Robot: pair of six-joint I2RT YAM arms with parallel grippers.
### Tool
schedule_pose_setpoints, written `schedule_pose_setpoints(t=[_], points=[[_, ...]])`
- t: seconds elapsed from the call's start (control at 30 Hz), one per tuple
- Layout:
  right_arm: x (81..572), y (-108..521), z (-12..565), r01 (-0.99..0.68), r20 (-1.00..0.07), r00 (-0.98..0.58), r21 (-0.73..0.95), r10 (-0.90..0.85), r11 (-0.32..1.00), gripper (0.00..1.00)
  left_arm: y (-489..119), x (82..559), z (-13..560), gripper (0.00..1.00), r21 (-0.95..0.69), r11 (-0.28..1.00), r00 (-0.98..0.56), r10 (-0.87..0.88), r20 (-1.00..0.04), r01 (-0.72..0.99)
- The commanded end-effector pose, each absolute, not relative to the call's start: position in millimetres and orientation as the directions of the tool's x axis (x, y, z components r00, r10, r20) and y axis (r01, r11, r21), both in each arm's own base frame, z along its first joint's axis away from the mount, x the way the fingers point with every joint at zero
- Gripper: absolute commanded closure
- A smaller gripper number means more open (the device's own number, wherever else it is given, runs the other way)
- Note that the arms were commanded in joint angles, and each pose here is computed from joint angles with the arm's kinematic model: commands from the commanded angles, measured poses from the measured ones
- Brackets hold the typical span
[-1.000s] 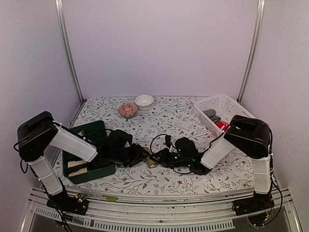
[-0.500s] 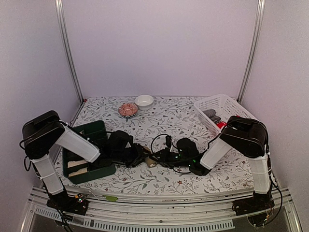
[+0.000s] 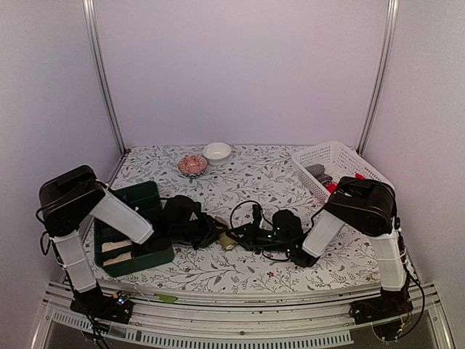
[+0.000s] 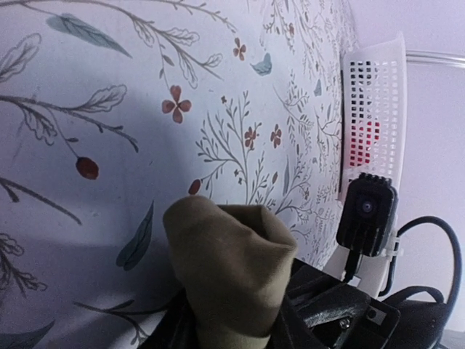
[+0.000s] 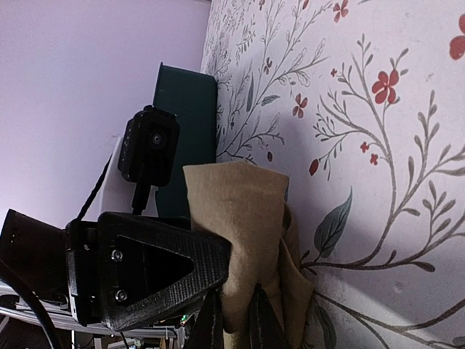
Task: Roll the underwear
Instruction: Pick up the underwear from the center of the board.
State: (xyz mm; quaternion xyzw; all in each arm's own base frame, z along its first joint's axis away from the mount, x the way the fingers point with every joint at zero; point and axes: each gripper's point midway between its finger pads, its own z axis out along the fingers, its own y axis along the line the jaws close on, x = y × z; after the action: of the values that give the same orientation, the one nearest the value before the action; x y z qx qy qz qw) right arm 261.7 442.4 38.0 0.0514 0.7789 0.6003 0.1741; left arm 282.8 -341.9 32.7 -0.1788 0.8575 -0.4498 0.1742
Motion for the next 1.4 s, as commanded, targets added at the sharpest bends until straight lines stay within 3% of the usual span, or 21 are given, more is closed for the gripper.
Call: schedule_pose_setpoints(t=[0.0, 0.27, 0.47, 0.8, 1.0, 1.13, 1.37], points=[[228, 429, -41, -0.024, -0.124, -0.971, 0.903, 0.206, 0.43, 1.0, -335, 282, 18, 0.74, -0.811, 0.561, -0.875, -0.463, -0.14, -0.167], [228, 418, -37, -0.012, -0.127, -0.962, 0.904, 0.241, 0.427, 0.98, -331, 291, 42, 1.0, -0.816, 0.573, -0.855, -0.461, -0.239, -0.082], [232, 408, -28, -0.028, -0.163, -0.948, 0.899, 0.275, 0.438, 0.76, -325, 301, 68, 1.0, -0.803, 0.596, -0.828, -0.44, -0.347, 0.02], [244, 396, 2, -0.116, -0.265, -0.922, 0.884, 0.281, 0.453, 0.42, -335, 310, 130, 1.0, -0.674, 0.66, -0.751, -0.248, -0.612, 0.332], [250, 391, 16, -0.184, -0.339, -0.915, 0.833, 0.219, 0.522, 0.21, -328, 313, 181, 1.0, -0.456, 0.689, -0.612, -0.024, -0.791, 0.563], [258, 386, 30, -0.242, -0.39, -0.908, 0.787, 0.153, 0.567, 0.0, -309, 314, 217, 1.0, -0.275, 0.691, -0.488, 0.128, -0.864, 0.668], [286, 383, 85, -0.449, -0.611, -0.792, 0.589, 0.007, 0.671, 0.01, -248, 337, 252, 1.0, -0.085, 0.696, -0.403, 0.307, -0.862, 0.713]])
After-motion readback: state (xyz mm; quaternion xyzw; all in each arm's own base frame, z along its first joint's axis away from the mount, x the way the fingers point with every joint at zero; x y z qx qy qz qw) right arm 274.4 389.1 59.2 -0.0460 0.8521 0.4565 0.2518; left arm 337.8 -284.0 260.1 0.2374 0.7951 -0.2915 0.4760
